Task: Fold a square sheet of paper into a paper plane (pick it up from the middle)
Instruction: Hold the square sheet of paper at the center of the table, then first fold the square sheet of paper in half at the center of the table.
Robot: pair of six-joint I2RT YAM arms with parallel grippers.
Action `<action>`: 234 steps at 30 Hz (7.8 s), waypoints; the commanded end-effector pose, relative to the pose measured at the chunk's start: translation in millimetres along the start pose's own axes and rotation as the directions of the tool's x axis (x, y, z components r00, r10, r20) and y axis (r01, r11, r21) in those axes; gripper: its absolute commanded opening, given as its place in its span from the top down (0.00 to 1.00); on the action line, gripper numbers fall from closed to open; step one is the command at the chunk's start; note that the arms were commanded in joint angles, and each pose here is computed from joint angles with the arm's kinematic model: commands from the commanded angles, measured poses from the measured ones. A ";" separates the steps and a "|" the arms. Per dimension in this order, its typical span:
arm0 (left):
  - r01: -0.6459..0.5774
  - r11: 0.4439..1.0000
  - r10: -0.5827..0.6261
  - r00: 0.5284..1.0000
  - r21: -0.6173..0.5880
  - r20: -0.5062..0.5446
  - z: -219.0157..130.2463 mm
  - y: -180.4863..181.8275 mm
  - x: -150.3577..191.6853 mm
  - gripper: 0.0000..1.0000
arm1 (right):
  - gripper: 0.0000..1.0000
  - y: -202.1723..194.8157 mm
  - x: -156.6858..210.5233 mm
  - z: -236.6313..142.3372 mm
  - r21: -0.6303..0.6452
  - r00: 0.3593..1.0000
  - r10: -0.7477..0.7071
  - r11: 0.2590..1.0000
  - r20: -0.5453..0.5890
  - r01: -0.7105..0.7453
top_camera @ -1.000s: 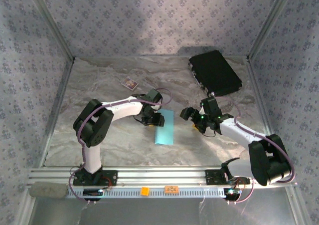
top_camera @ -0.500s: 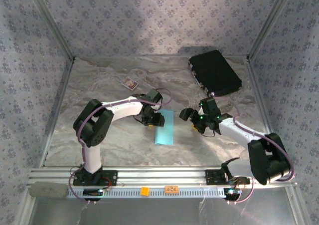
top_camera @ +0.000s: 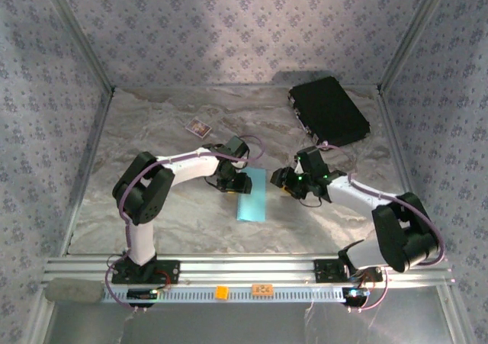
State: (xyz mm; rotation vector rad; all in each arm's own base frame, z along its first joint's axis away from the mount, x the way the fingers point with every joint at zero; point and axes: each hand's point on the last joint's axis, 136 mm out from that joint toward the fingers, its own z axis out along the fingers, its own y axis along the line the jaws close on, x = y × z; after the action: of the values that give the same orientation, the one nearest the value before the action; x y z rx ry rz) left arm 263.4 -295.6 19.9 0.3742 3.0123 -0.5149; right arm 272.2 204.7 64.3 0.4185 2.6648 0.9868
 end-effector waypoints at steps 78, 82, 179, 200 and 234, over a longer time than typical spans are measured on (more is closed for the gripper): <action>0.148 0.861 -0.215 0.973 0.487 0.082 -16.8 -62.1 -36.5 1.00 | 1.00 -63.0 38.3 56.3 0.139 0.938 -0.122 0.975 -0.324 0.175; 0.163 0.881 -0.216 0.974 0.445 0.073 -5.0 -51.5 -32.2 1.00 | 1.00 -64.4 37.9 55.6 0.144 0.939 -0.121 0.974 -0.321 0.174; 0.196 0.872 -0.239 0.970 0.448 0.040 14.6 -7.1 -67.6 0.97 | 1.00 -78.5 42.5 56.2 0.187 0.947 -0.088 0.971 -0.309 0.151; 0.150 0.843 -0.230 0.969 0.517 0.094 -14.3 -23.9 -95.2 0.95 | 1.00 -81.3 41.8 53.2 0.198 0.948 -0.088 0.968 -0.306 0.154; 0.179 0.903 -0.293 0.922 0.391 0.253 -39.1 10.7 -136.9 0.97 | 1.00 -72.7 40.3 56.8 0.165 0.952 -0.093 0.976 -0.290 0.146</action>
State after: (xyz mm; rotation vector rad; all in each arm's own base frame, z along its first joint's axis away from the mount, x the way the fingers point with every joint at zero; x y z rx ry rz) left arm 388.2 -309.4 28.9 -0.0801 2.7484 -1.0778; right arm 274.2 235.7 15.5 0.0108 2.8117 1.0801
